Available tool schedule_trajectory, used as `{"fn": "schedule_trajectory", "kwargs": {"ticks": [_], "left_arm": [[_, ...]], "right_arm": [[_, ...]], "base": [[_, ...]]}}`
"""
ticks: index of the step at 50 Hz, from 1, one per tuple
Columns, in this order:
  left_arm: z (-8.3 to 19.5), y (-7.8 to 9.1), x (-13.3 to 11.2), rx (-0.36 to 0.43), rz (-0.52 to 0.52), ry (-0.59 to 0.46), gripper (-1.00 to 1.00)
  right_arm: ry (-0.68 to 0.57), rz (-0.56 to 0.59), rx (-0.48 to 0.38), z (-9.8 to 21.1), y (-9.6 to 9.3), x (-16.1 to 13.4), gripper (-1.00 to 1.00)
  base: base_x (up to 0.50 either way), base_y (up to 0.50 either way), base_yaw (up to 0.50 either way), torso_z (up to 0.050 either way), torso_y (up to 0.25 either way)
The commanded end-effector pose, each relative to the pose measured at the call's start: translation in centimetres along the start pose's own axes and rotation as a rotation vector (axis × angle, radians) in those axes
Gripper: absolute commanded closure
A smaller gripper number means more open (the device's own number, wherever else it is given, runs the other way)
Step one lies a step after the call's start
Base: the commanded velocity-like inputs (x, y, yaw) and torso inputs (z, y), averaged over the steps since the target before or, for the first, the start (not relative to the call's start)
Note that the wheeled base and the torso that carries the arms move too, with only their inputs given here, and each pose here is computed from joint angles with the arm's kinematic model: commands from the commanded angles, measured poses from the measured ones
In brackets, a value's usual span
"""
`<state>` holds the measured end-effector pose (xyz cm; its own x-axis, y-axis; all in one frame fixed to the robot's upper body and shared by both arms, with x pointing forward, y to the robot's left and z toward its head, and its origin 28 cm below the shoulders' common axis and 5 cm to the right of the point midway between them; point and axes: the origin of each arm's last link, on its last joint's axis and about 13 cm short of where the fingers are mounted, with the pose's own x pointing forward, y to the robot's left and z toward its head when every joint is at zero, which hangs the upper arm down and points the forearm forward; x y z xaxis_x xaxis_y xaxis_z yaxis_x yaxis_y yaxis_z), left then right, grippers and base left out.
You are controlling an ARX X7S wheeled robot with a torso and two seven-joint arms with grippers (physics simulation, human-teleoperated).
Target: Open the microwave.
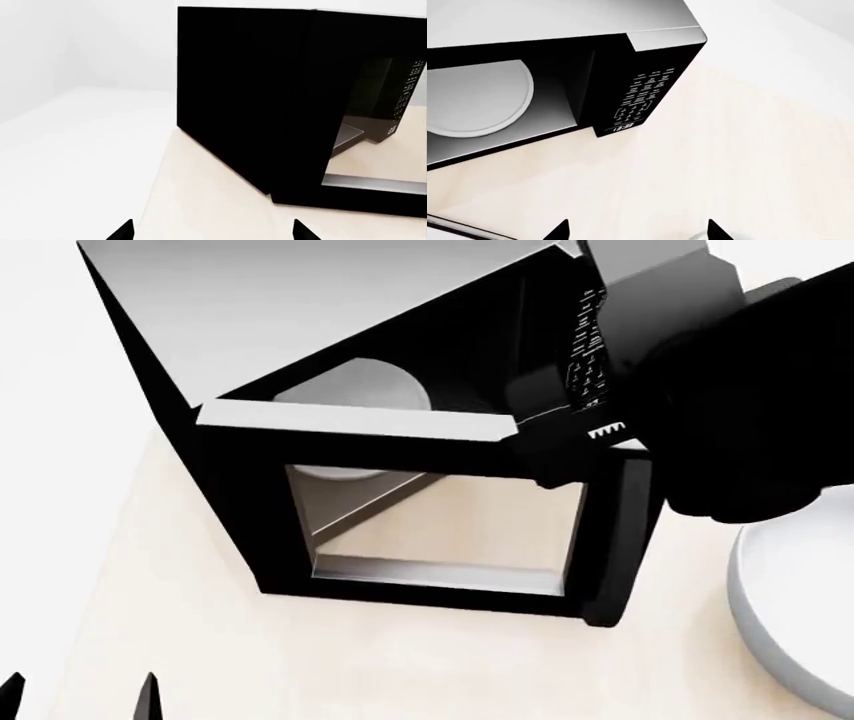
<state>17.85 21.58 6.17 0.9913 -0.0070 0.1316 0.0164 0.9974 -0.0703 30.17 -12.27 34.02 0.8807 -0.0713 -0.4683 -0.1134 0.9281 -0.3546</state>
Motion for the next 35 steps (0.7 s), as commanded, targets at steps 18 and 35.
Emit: {"fn": "schedule_trajectory", "kwargs": {"ticks": [18,35], "left_arm": [[0.0,-0.1,-0.1,0.000,-0.005,-0.002,-1.00],[0.2,-0.1,-0.3,0.000,-0.008,-0.004,-1.00]], "right_arm": [[0.093,0.151,-0.082,-2.4,0.9,-0.8,-1.00],[0.110,0.219,-0.151,-3.2,1.5,-1.6,-1.00]], "base": [[0.00,0.00,0.00,-0.001,-0.004],[0.00,0.00,0.00,-0.001,-0.004]]}}
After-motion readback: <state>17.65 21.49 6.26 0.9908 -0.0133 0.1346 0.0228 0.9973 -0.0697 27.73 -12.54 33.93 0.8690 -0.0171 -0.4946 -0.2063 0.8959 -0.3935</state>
